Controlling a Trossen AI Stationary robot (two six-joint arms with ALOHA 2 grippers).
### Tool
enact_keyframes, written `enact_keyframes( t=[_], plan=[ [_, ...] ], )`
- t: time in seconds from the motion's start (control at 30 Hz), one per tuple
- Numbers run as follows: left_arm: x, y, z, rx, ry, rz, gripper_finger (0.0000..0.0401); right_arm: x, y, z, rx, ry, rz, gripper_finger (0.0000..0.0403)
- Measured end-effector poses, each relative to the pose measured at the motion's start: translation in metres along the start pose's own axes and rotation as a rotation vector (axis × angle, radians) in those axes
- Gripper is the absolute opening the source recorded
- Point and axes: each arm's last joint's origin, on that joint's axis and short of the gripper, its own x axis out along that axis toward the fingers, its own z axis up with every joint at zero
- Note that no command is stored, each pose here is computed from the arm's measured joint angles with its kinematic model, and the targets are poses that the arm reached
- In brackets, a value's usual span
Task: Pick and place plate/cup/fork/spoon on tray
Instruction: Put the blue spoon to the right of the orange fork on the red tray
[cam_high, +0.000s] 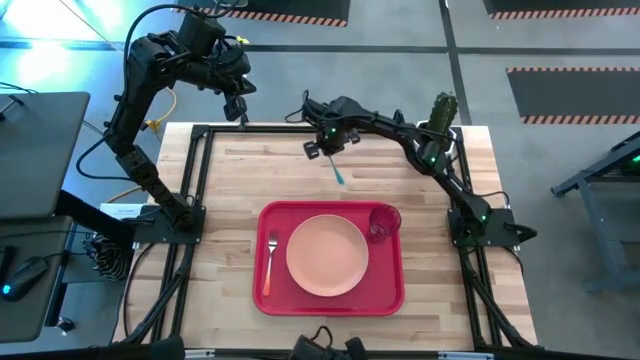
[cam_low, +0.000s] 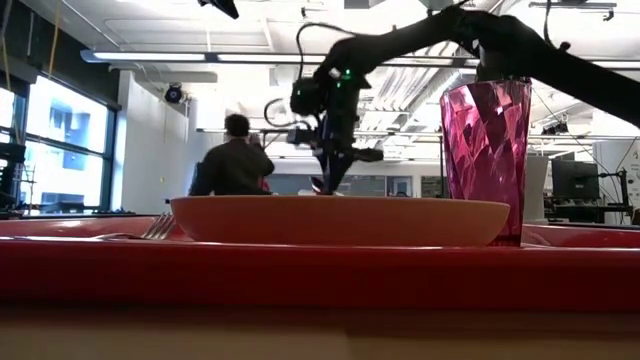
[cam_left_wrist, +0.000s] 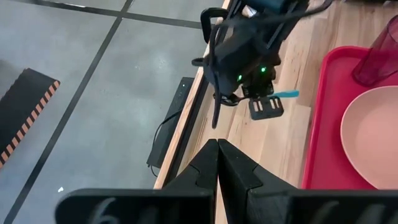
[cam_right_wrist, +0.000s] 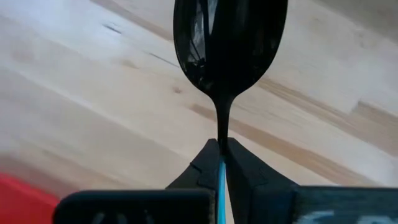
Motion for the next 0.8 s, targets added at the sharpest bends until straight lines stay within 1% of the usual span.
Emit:
enact_keyframes(
  t=[0.13, 0.37, 0.63, 0.8],
  plan=[
    [0.0, 0.0, 0.0, 0.0, 0.0, 0.0, 0.0, -0.022, 0.008, -0.007, -0.009, -0.049, 0.044, 0.0001],
    [0.0, 0.0, 0.0, -0.006, 0.0, 0.0, 0.0, -0.071, 0.023, -0.028, -0.049, -0.128, 0.121, 0.0],
    [0.0, 0.0, 0.0, -0.01, 0.0, 0.0, 0.0, -0.123, 0.038, -0.061, -0.087, -0.222, 0.194, 0.0],
    [0.0, 0.0, 0.0, -0.011, 0.0, 0.0, 0.0, -0.149, 0.049, -0.085, -0.114, -0.261, 0.236, 0.0]
  ],
)
